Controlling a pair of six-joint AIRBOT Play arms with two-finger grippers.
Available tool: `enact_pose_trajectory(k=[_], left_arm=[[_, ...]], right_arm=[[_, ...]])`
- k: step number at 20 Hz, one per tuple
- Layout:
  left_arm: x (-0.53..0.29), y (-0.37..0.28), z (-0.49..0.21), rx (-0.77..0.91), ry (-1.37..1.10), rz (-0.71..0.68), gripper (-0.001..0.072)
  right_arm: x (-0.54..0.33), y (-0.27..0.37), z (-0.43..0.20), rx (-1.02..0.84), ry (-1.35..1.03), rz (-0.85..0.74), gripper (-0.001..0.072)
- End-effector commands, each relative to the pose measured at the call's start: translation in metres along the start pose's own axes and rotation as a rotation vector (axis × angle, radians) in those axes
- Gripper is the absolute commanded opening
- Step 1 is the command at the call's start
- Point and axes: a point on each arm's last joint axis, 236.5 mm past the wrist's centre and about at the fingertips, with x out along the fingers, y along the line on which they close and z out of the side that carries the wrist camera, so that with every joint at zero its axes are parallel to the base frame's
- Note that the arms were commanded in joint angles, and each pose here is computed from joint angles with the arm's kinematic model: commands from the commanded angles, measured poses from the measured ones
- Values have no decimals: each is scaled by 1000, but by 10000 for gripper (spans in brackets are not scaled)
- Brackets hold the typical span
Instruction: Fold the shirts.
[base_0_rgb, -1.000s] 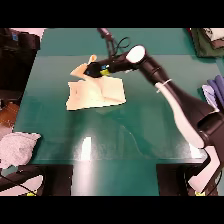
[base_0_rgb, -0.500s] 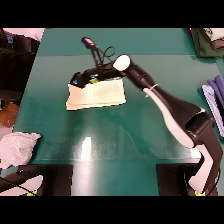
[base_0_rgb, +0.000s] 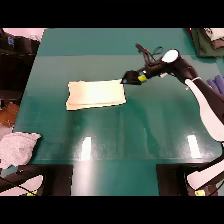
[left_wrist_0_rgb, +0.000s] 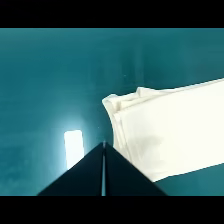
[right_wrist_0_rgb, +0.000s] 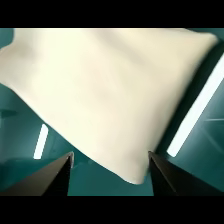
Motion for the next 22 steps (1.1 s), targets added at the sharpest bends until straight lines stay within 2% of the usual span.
enact_pose_trajectory(k=[1, 8, 14, 15, 16, 17, 18, 19, 22], left_arm=[[0, -8, 0, -11, -2, -34, 31], [0, -8, -4, -11, 17, -34, 32], [0, -8, -8, -10, 34, -34, 32], [-1, -8, -10, -10, 42, -34, 32], [-1, -8, -12, -10, 49, -34, 32], [-1, -8, -13, -10, 54, -34, 32], [-1, -8, -14, -9, 59, -34, 32], [-1, -8, -15, -9, 65, -35, 32], [-2, -8, -22, -8, 92, -34, 31]], right_arm=[[5, -51, -26, 149, 54, -29, 626], [70, -31, -23, 287, 45, 135, 626], [108, 8, -6, 182, 57, 185, 616], [111, 14, -3, 156, 55, 184, 570], [112, 19, 0, 130, 51, 187, 451], [110, 22, 4, 96, 39, 191, 312], [109, 25, 6, 71, 33, 195, 130], [103, 26, 11, 45, 21, 200, 19], [66, 22, 31, 8, -27, 181, 17]])
